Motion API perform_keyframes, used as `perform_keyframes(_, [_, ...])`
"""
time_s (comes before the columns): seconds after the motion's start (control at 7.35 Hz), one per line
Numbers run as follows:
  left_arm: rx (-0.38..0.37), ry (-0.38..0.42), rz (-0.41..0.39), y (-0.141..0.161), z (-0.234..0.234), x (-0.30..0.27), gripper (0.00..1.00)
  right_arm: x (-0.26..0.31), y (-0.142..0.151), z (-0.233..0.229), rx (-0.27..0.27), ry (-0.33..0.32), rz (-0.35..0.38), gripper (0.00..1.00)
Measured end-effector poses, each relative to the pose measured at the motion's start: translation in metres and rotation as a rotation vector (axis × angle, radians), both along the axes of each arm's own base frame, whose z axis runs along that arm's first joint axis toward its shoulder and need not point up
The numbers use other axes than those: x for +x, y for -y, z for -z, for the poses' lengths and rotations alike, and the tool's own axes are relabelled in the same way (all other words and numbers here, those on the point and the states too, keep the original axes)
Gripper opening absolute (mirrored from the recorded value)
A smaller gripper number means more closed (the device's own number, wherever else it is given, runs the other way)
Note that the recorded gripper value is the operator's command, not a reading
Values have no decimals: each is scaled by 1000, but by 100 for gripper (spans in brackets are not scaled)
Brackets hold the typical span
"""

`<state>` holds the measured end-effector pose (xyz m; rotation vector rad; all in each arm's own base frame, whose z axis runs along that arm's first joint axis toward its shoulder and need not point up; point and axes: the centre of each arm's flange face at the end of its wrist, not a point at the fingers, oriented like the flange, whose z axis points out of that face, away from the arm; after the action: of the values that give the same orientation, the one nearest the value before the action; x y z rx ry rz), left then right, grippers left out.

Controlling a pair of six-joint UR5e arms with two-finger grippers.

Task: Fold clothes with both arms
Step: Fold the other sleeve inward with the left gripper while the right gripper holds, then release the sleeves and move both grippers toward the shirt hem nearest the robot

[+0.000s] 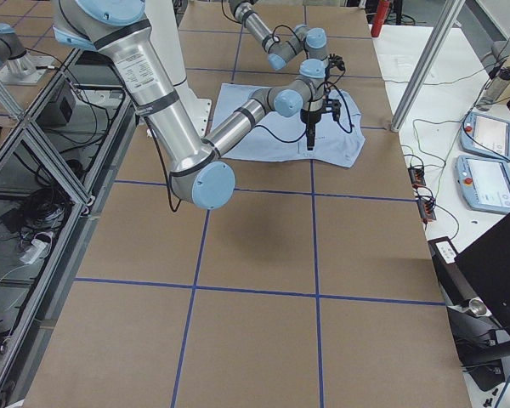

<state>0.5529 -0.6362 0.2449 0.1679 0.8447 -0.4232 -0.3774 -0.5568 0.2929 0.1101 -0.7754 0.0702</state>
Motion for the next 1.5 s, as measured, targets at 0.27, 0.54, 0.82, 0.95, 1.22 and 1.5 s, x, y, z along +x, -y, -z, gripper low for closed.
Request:
perform_keyframes(0.27, [34, -47, 1, 5, 3, 11, 0, 0, -1, -3, -7, -3, -3, 100])
perform_keyframes(0.54, [61, -80, 1, 8, -1, 15, 26, -2, -2, -5, -19, -3, -11, 100])
perform_keyframes(0.82, [87, -105, -2, 10, -6, 17, 100, -5, -4, -6, -20, -6, -10, 100])
perform_keyframes(0.95, [101, -113, -5, 10, -4, 17, 100, -6, -5, -6, -18, -8, -11, 100])
perform_keyframes(1.22, [124, -143, -27, 6, 14, 9, 100, -8, -7, -5, -26, -7, -27, 100])
perform_keyframes(1.5, [106, -155, -90, -16, 13, -16, 100, -11, -33, -1, -65, 22, -57, 100])
